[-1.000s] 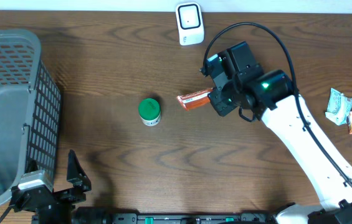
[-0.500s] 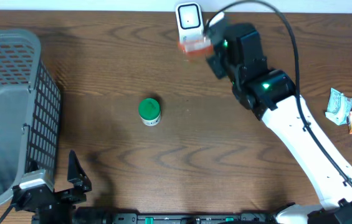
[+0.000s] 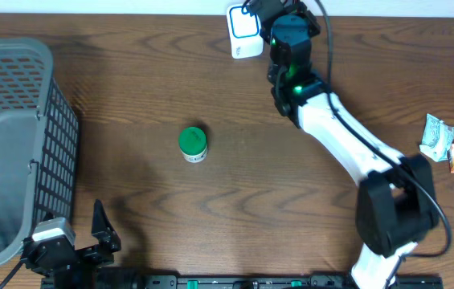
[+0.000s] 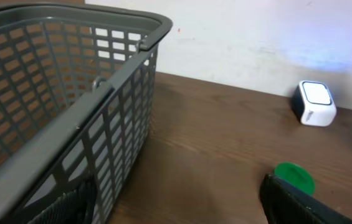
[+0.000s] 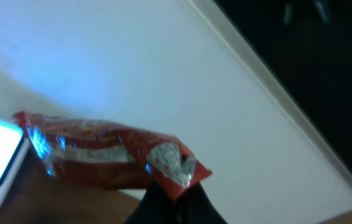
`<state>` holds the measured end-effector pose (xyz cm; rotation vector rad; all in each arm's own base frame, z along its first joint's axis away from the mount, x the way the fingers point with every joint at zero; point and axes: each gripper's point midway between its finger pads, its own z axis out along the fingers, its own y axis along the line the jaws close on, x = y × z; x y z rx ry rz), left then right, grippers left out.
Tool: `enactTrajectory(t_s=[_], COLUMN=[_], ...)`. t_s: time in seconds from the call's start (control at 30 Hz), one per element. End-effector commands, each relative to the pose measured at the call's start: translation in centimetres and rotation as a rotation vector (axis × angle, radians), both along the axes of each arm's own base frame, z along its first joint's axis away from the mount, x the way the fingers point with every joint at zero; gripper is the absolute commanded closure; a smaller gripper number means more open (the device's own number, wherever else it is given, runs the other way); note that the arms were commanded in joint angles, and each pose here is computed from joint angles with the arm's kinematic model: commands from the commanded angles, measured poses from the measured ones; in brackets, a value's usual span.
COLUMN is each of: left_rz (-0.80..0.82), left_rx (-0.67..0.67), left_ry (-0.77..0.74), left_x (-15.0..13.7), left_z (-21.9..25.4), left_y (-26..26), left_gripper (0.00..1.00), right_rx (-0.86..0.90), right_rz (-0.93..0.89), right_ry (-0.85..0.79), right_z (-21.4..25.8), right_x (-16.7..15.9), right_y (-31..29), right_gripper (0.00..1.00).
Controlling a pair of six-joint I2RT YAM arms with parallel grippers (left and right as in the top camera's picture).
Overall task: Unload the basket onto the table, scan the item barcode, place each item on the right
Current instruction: 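Carry the Top bar up to the white scanner, then hold the Top bar barcode against the scanner face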
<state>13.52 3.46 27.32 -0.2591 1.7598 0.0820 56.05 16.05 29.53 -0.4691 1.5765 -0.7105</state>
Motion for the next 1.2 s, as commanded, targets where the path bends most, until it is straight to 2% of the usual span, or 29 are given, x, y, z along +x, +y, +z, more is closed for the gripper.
enactTrajectory(t_s=[0.0, 0.43, 0.63, 0.9, 1.17], left_rz=[0.001, 0.000, 0.000, 0.000, 0.000], left_rx=[0.017, 0.018, 0.018, 0.018, 0.018], left_ry=[-0.015, 0.026, 0.031, 0.031, 0.031], left_x=[0.0, -0.3, -0.3, -0.3, -0.3], left_z=[0.4, -0.6, -0.7, -0.7, -0.7], left_y=[0.1, 0.1, 0.1, 0.1, 0.1], left_gripper=[0.16, 0.16, 0.16, 0.16, 0.16], right_rx=[-0.112, -0.142, -0.315, -0.538, -0.627], right_rz=[-0.036, 0.004, 0.001, 0.041, 0.082], right_ry=[-0.031, -0.073, -0.062, 0.200, 0.185], right_z=[-1.0, -5.5, -7.8, -14.2, -13.8], right_x=[1.5, 7.8, 10.6, 9.7, 7.5], right_y=[-0.5, 1.9, 3.4, 5.1, 10.0], right_gripper=[0.99, 0.99, 0.99, 0.99, 0.99])
